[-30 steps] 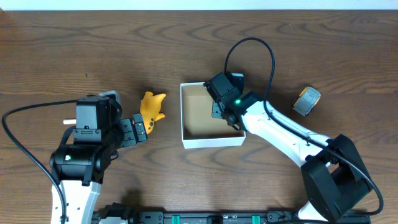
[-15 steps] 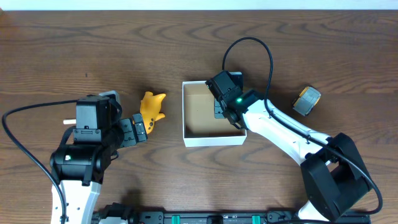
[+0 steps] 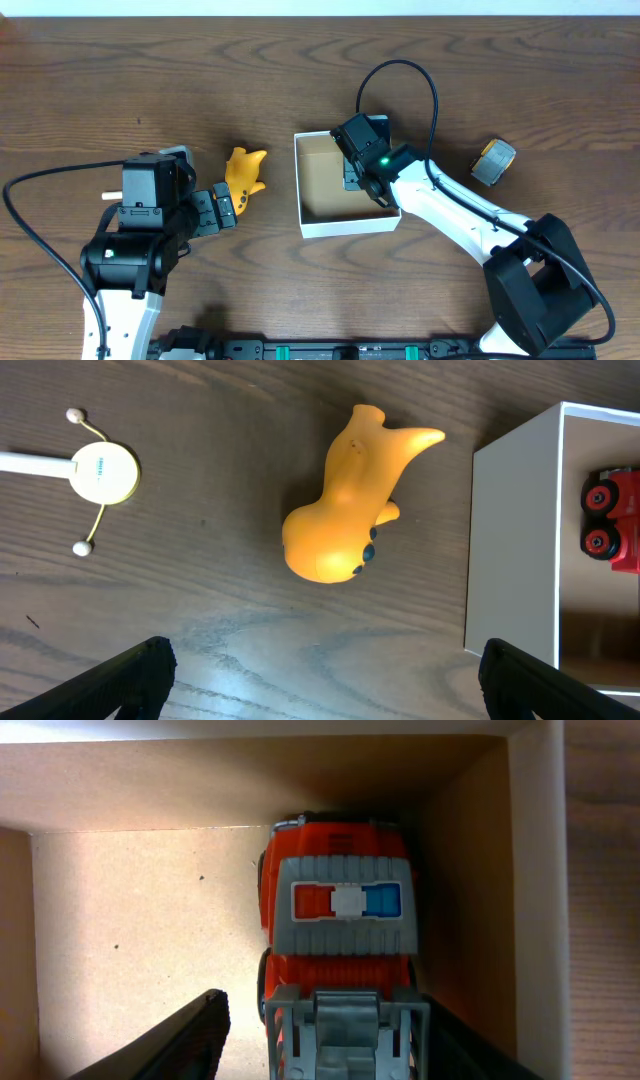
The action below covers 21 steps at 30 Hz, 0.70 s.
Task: Pack container
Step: 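Carry the red police truck into the white box and release it, then move the right gripper to the yellow-grey dump truck and grasp it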
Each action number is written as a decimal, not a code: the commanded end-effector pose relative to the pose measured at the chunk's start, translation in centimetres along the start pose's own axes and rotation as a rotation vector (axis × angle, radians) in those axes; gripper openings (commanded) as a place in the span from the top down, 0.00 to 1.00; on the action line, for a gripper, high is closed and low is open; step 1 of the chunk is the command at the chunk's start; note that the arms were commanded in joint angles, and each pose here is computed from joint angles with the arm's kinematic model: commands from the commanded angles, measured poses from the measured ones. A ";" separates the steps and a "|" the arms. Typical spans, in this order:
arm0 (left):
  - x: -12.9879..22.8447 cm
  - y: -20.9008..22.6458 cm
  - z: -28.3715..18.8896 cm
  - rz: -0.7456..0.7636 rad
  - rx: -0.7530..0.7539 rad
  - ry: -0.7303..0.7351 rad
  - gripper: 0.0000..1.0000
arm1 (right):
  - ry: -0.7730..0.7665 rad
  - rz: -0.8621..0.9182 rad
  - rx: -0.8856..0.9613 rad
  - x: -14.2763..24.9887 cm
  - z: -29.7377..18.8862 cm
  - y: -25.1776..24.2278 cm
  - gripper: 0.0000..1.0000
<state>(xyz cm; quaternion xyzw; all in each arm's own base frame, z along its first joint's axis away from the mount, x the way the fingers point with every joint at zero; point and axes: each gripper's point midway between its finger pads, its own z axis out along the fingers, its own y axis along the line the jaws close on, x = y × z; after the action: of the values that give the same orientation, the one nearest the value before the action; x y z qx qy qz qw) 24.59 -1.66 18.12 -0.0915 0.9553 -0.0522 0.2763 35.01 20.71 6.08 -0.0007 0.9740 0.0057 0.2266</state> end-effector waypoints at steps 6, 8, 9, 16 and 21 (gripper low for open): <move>-0.5 -0.2 -0.4 0.006 0.008 -0.014 0.02 | -0.018 0.003 0.009 -0.8 0.0 -0.1 0.37; -0.5 -0.2 -0.4 0.006 0.008 -0.014 0.02 | -0.022 0.005 0.007 -0.9 0.0 -0.1 0.36; -0.5 -0.2 -0.4 0.006 0.008 -0.014 0.02 | -0.027 0.006 0.004 -1.0 -0.1 0.0 0.36; -0.5 -0.2 -0.4 0.006 0.008 -0.014 0.02 | -0.061 -0.006 -0.017 -2.4 -1.3 0.5 0.35; -0.5 -0.2 -0.4 0.006 0.008 -0.014 0.02 | -0.080 -0.004 -0.019 -3.5 -2.4 0.7 0.35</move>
<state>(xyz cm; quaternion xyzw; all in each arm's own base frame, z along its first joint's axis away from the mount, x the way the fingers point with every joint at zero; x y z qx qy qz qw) 24.59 -1.66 18.13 -0.0915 0.9552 -0.0522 0.2765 35.99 21.41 7.70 -0.0056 0.9704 0.0136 0.2409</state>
